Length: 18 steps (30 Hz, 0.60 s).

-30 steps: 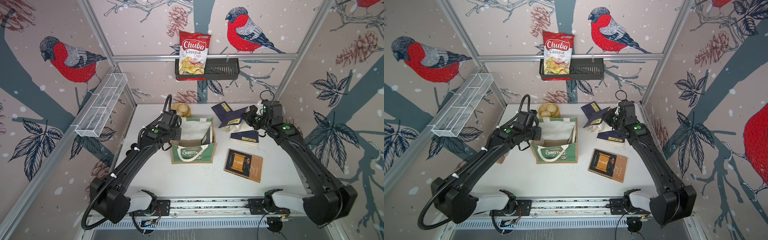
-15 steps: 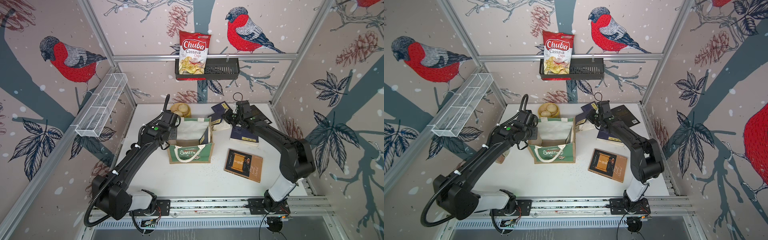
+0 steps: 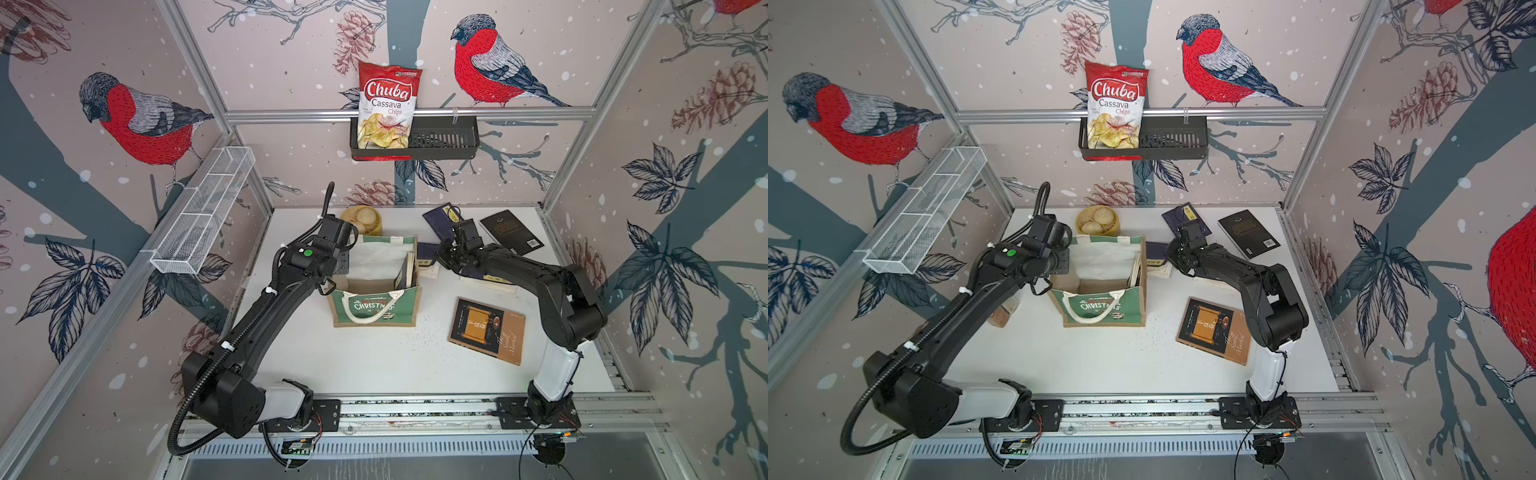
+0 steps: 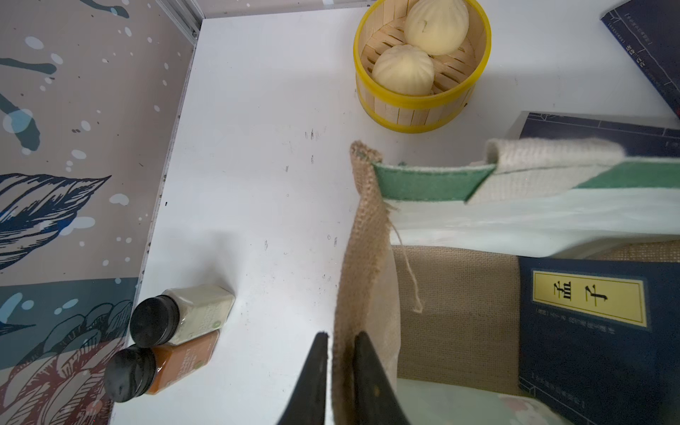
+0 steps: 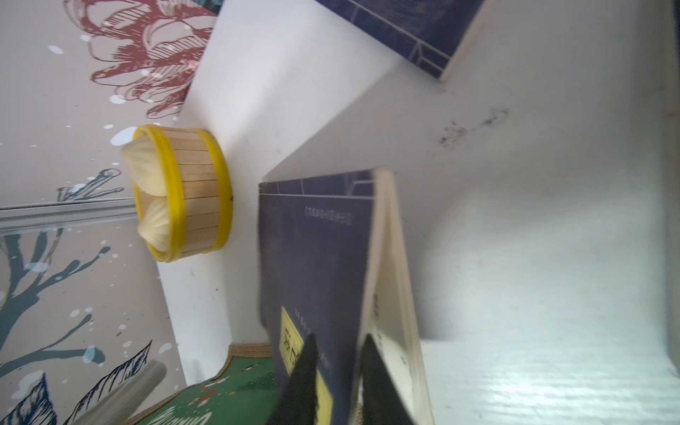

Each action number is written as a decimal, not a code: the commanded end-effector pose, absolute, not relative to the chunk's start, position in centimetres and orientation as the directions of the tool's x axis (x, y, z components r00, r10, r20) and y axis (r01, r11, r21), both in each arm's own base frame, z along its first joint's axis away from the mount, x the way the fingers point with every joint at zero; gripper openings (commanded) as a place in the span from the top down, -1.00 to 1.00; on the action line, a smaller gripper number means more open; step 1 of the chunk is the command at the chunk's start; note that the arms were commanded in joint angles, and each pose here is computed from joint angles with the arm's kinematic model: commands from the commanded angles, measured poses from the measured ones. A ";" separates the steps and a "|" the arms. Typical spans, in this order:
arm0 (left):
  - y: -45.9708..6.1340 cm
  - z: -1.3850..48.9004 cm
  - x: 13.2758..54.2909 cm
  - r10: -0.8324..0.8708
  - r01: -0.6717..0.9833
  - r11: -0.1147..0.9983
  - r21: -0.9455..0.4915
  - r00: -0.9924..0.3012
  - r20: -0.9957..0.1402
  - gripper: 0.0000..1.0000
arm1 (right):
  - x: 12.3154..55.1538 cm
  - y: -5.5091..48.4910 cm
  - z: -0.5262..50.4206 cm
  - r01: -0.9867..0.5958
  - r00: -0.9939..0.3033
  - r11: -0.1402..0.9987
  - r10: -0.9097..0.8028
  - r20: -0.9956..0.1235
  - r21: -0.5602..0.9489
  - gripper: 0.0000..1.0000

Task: Take out the books from the canvas bag
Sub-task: Place the book at the center of the board, then pick up the book from the canvas bag.

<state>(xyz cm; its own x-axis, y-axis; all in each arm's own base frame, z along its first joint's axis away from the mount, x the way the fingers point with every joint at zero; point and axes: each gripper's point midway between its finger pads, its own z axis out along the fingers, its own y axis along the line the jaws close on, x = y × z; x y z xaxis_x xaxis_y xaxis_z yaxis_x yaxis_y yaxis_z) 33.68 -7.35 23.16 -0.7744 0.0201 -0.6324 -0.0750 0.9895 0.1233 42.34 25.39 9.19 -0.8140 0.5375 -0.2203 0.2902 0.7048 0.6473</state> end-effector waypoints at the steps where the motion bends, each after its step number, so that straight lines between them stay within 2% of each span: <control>1: -7.4 23.3 33.9 0.016 -0.075 0.990 0.117 -0.774 -0.633 0.66 | 41.1 23.2 8.6 0.381 -0.791 0.741 0.570 -0.220 0.553 -0.40; 3: -7.6 23.3 34.0 0.018 -0.067 0.992 0.110 -0.772 -0.635 0.66 | 40.7 21.7 9.5 0.406 -0.773 0.763 0.580 -0.256 0.504 -0.57; 6: -7.9 23.3 34.1 0.029 -0.048 0.993 0.105 -0.773 -0.634 0.65 | 40.5 20.4 12.1 0.399 -0.764 0.791 0.567 -0.309 0.464 -0.69; 13: -9.1 23.3 33.9 0.032 0.006 0.999 0.042 -0.768 -0.640 0.59 | 40.1 23.5 20.3 0.203 -0.831 0.896 0.371 -0.414 0.395 -0.70; 18: -10.5 24.5 33.5 0.039 0.078 0.997 -0.029 -0.744 -0.667 0.41 | 38.4 28.3 25.9 0.033 -0.876 0.929 0.204 -0.437 0.367 -0.69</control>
